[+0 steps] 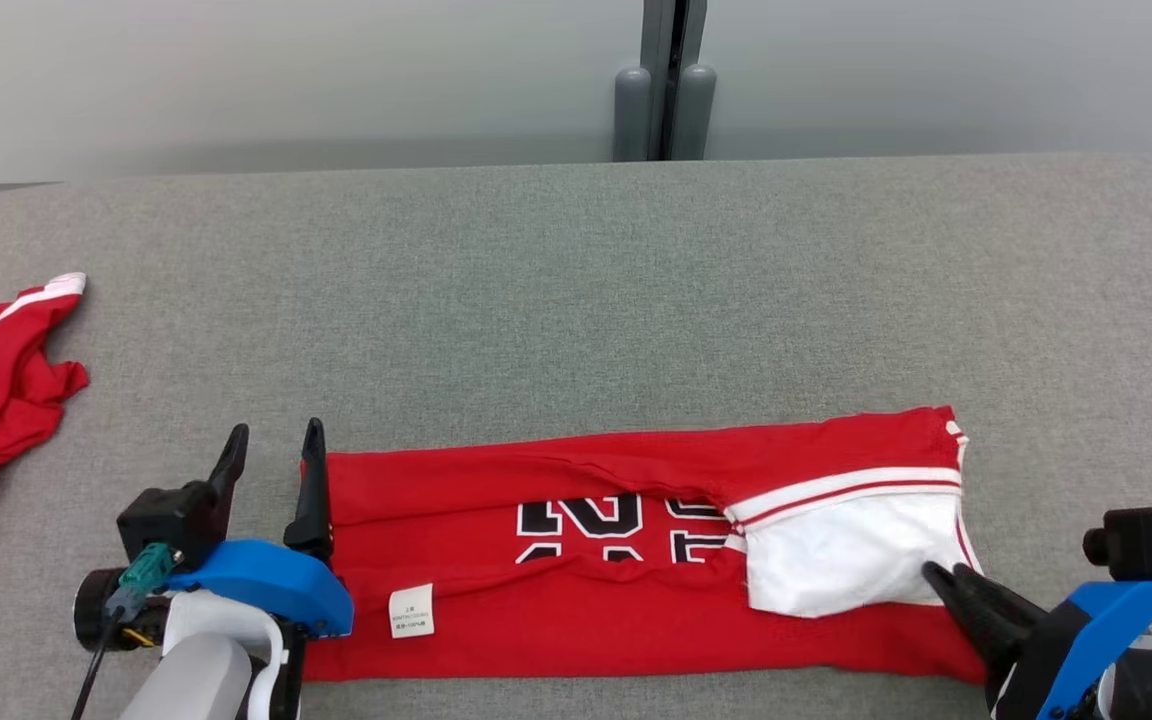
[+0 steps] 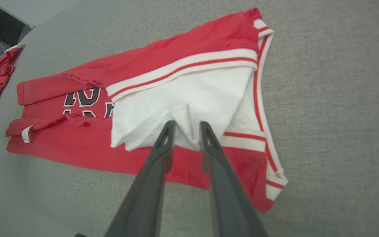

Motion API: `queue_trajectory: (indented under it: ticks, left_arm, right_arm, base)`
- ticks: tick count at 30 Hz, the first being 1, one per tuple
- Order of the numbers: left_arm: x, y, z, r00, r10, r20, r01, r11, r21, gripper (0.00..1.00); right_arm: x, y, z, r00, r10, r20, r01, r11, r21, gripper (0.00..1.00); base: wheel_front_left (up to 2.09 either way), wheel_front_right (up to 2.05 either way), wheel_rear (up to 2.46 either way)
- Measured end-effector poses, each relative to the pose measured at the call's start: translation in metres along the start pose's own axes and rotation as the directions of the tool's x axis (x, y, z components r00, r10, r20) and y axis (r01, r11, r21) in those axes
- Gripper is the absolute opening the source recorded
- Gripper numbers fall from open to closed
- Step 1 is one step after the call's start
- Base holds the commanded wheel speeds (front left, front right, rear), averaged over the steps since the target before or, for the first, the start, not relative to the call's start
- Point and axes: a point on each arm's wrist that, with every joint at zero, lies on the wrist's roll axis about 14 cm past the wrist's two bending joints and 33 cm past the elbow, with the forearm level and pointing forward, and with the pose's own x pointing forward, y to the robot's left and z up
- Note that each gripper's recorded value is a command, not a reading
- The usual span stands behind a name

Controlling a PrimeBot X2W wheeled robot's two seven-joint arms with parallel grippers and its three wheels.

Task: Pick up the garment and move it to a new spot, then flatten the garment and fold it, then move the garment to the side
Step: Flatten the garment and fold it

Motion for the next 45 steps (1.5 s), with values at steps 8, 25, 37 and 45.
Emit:
queue_trajectory:
  ticks: [8,25,37,45]
  left_arm:
    - [-0.018,0.008,0.025,0.992,0.067,0.108,-0.056,0.994,-0.097,1.00]
    - [-0.048,0.003,0.042,0.981,-0.004,0.193,0.001,1.000,0.016,1.00]
    - [-0.043,0.012,0.030,0.987,0.025,0.156,-0.028,1.000,0.012,1.00]
    - [-0.044,0.018,0.026,0.989,0.043,0.145,-0.045,0.999,0.011,1.00]
  right_arm:
    - [-0.015,0.000,0.026,0.986,-0.033,0.162,0.036,0.999,-0.012,1.00]
    - [-0.001,-0.041,0.026,0.944,-0.204,0.258,0.227,0.972,-0.063,1.00]
    - [0.043,-0.036,0.004,0.977,-0.193,0.086,0.199,0.978,-0.059,1.00]
    - [0.061,-0.040,-0.012,0.977,-0.212,-0.018,0.210,0.975,-0.072,1.00]
  base:
    - [0.00,0.00,0.00]
    - [0.00,0.00,0.00]
    - [0.00,0.00,0.00]
    - [0.00,0.00,0.00]
